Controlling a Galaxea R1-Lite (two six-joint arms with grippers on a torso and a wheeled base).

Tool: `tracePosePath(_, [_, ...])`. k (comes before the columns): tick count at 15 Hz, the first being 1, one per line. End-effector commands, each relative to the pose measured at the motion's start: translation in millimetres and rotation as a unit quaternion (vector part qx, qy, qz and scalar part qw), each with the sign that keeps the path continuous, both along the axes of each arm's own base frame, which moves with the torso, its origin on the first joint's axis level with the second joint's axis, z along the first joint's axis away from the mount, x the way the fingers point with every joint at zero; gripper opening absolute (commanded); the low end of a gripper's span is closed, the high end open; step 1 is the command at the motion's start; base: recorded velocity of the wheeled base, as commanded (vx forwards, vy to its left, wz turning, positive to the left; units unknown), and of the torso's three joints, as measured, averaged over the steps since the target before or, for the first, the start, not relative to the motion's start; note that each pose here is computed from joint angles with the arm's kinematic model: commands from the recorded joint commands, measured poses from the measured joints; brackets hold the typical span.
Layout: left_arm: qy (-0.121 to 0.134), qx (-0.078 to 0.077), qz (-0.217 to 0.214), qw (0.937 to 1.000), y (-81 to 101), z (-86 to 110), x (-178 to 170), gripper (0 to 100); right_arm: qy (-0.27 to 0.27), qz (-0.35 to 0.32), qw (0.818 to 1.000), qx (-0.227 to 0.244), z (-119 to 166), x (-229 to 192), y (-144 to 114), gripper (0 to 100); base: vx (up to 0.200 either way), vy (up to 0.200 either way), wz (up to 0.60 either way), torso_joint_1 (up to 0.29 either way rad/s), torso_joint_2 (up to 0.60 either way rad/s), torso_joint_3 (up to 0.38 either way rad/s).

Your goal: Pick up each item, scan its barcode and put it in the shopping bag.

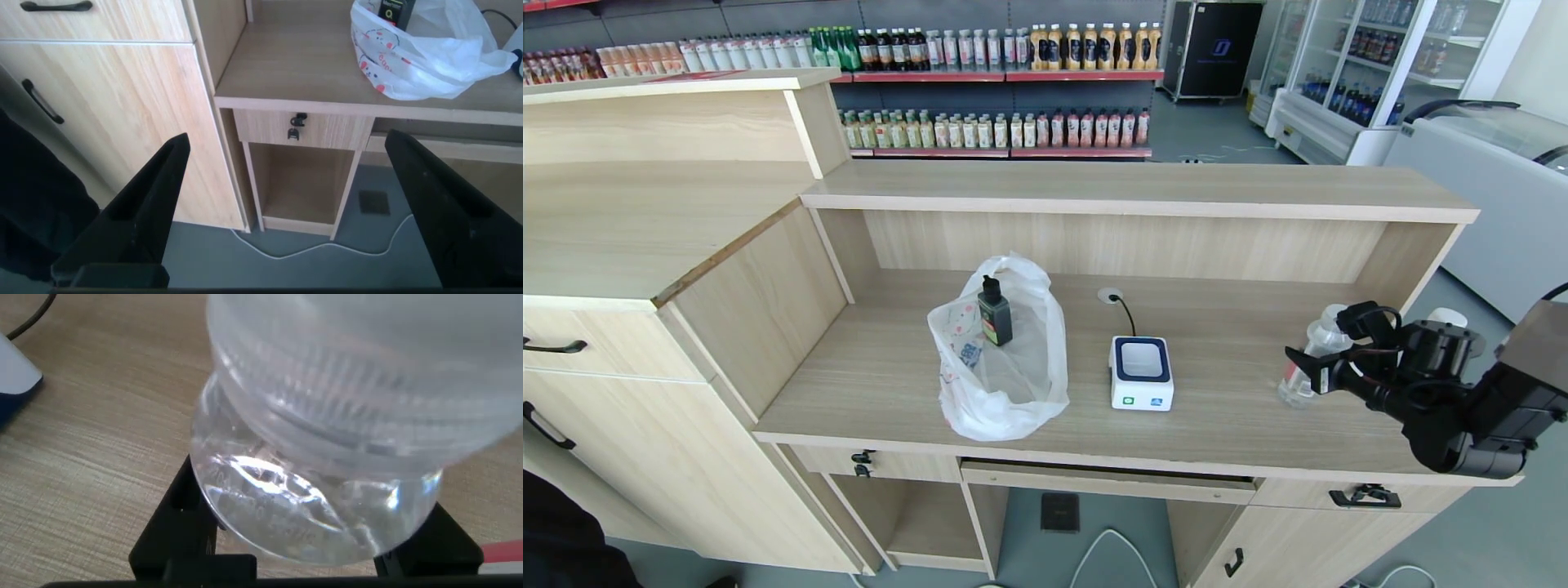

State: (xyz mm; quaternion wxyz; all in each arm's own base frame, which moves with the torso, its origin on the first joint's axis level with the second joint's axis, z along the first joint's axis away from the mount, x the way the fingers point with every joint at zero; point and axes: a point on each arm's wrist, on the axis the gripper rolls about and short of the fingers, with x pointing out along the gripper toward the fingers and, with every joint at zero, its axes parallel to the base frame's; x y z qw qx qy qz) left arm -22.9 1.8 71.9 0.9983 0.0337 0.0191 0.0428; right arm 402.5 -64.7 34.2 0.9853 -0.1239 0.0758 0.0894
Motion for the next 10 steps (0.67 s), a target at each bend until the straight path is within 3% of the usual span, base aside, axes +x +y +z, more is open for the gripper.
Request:
tracePosePath(1, [0.000, 0.000, 0.000, 1.0000, 0.0, 0.0, 0.0, 100, -0.001, -0.002, 1.000, -0.001, 0.6, -0.2, -2.1, 0, 0.000, 0.000, 0.00, 0.000, 0.00, 0.000])
tracePosePath(6, [0.000, 0.000, 0.000, 1.0000, 0.0, 0.0, 0.0, 100, -0.018, -0.003, 1.000, 0.005, 22.3, -6.1, -1.6, 0, 0.000, 0.000, 0.00, 0.000, 0.00, 0.000])
tracePosePath(10, [0.000, 0.000, 0.000, 1.0000, 0.0, 0.0, 0.0, 100, -0.026, 0.009, 0.996, 0.086, 91.0, -37.7, 19.9, 0, 0.000, 0.000, 0.00, 0.000, 0.00, 0.000])
